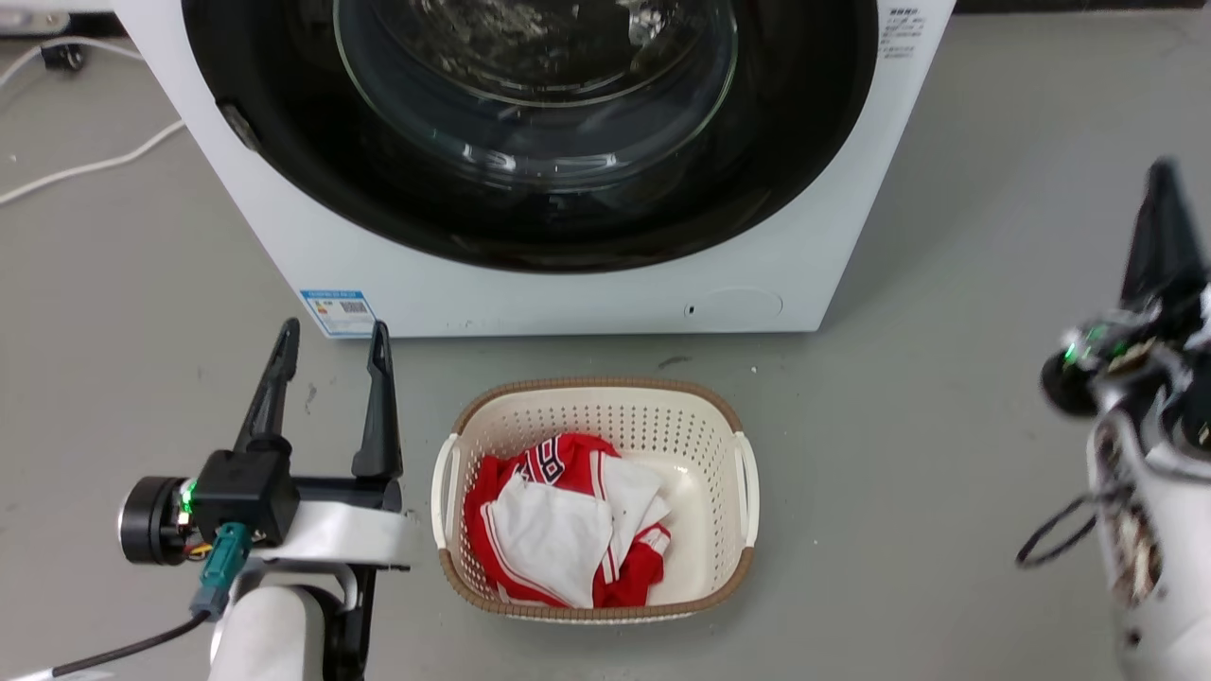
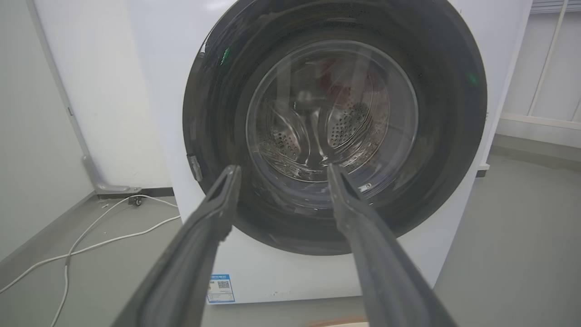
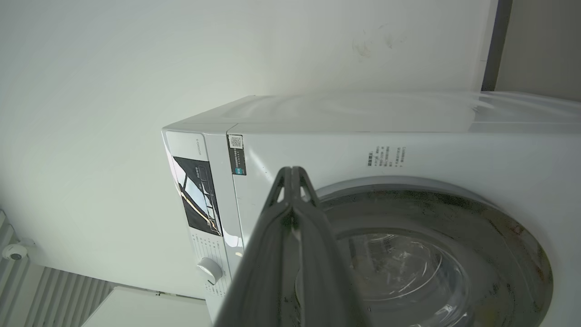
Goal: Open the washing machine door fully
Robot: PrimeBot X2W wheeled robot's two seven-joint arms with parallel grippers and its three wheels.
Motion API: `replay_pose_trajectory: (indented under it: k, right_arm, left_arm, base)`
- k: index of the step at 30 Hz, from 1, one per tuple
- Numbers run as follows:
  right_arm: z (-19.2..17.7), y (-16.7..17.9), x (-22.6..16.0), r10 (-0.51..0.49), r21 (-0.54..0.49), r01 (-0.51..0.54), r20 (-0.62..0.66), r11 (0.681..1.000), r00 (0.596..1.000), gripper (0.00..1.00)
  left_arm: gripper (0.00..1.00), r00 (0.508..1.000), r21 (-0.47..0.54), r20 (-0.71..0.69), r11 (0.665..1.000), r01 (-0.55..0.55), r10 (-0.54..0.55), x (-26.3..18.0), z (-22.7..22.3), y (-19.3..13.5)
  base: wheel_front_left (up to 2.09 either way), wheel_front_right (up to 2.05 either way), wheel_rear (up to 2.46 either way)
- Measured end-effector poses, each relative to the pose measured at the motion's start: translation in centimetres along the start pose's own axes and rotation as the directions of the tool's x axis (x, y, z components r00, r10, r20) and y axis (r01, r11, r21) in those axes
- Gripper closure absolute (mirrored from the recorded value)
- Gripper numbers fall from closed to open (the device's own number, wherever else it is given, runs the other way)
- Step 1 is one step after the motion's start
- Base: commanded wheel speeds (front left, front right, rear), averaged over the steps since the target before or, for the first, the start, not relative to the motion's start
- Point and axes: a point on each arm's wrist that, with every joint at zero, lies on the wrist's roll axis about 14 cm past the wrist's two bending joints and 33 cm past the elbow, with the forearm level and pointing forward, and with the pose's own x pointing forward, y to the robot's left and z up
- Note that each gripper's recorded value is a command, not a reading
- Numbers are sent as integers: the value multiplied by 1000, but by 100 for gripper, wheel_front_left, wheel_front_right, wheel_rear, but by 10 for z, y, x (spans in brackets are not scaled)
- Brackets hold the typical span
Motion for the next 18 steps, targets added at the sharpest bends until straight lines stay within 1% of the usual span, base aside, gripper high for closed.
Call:
replay_pose_trajectory:
  k: [1,2,5,6,10,13,18]
  right_arm:
    - [2,4,12,8,-4,-8,-2,1000,1000,100]
    - [-4,14,46,22,-18,-23,-44,1000,999,100]
    - [-10,27,78,39,-60,-44,-86,997,996,100]
    - [-13,32,88,45,-98,-56,-109,994,993,100]
    - [-34,46,122,49,-170,-85,-203,982,978,100]
    - [-60,46,138,19,-244,-98,-308,965,951,100]
    - [-107,38,151,-65,-350,-126,-486,928,871,100]
  left_arm:
    - [0,1000,-2,1,1000,0,0,3,-1,0]
    - [0,1000,-3,1,1000,-2,2,12,-5,1]
    - [0,1000,-4,-4,1000,-1,1,19,-11,2]
    - [0,1000,-5,-3,1000,2,-2,21,-12,1]
    - [0,1000,-7,-5,1000,7,-7,31,-18,0]
    - [0,1000,-8,-9,1000,13,-13,37,-24,-1]
    - [0,1000,-11,-18,1000,21,-21,43,-32,-2]
  base:
    - [0,0,0]
    - [0,0,0]
    - [0,0,0]
    - [0,0,0]
    - [0,0,0]
    - [0,0,0]
    - [0,0,0]
